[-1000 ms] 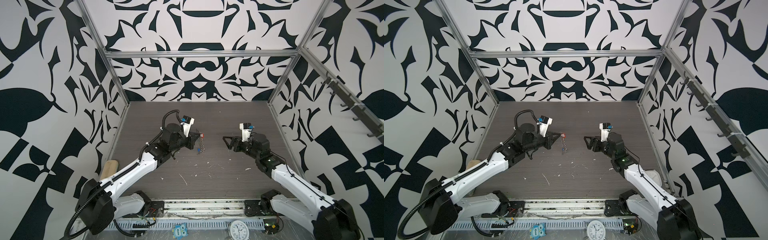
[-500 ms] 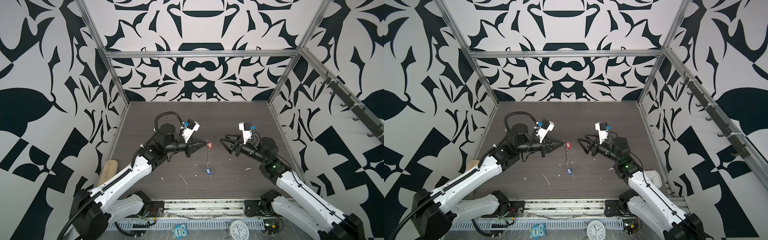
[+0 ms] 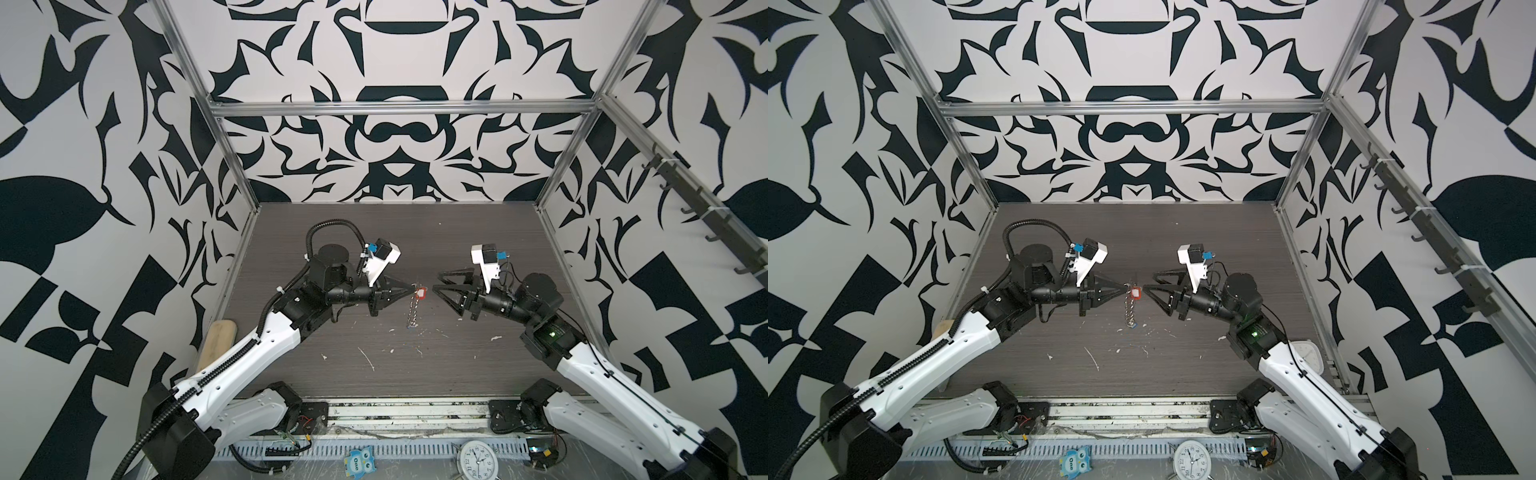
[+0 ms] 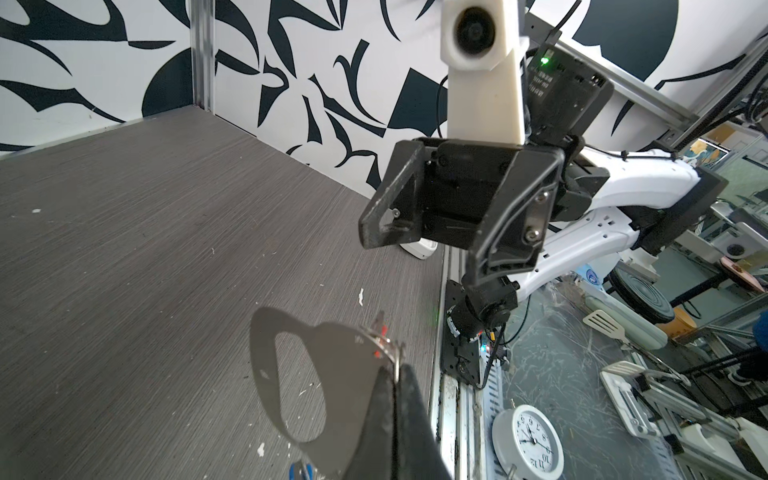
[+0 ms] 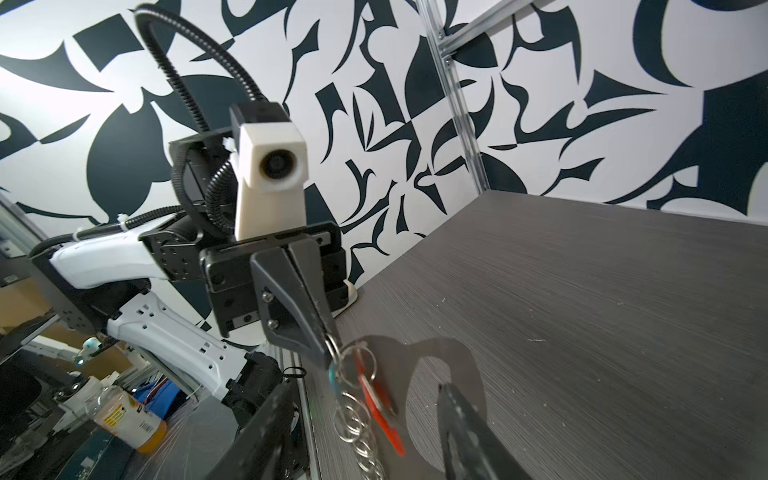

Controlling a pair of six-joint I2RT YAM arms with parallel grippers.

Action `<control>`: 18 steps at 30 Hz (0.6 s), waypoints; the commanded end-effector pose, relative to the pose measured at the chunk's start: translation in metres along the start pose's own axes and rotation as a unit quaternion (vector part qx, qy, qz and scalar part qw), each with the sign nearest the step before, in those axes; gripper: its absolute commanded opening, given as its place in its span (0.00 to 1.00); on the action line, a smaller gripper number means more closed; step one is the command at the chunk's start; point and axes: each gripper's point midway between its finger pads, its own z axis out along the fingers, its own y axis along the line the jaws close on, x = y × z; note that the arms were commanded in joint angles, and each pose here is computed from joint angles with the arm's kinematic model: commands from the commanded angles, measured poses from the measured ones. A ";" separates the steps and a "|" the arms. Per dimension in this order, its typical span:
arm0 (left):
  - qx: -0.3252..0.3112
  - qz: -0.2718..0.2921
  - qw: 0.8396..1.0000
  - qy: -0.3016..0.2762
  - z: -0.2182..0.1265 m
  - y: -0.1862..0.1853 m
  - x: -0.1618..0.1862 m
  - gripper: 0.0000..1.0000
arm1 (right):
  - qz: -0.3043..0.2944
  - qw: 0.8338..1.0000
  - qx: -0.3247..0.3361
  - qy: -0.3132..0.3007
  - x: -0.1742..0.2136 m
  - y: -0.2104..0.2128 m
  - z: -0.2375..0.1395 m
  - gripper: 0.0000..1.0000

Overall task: Remove the keys from the keyring
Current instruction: 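Grasp a split ring with the right gripper beside the left gripper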

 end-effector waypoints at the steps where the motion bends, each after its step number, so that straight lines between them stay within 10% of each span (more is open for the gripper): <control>1: 0.014 0.021 1.000 -0.005 -0.004 -0.013 -0.017 0.00 | -0.038 0.999 -0.037 -0.011 -0.019 0.025 0.001 0.58; 18: -0.003 0.022 1.000 0.006 0.001 -0.016 -0.020 0.00 | -0.062 0.997 -0.042 0.019 -0.011 0.032 0.018 0.41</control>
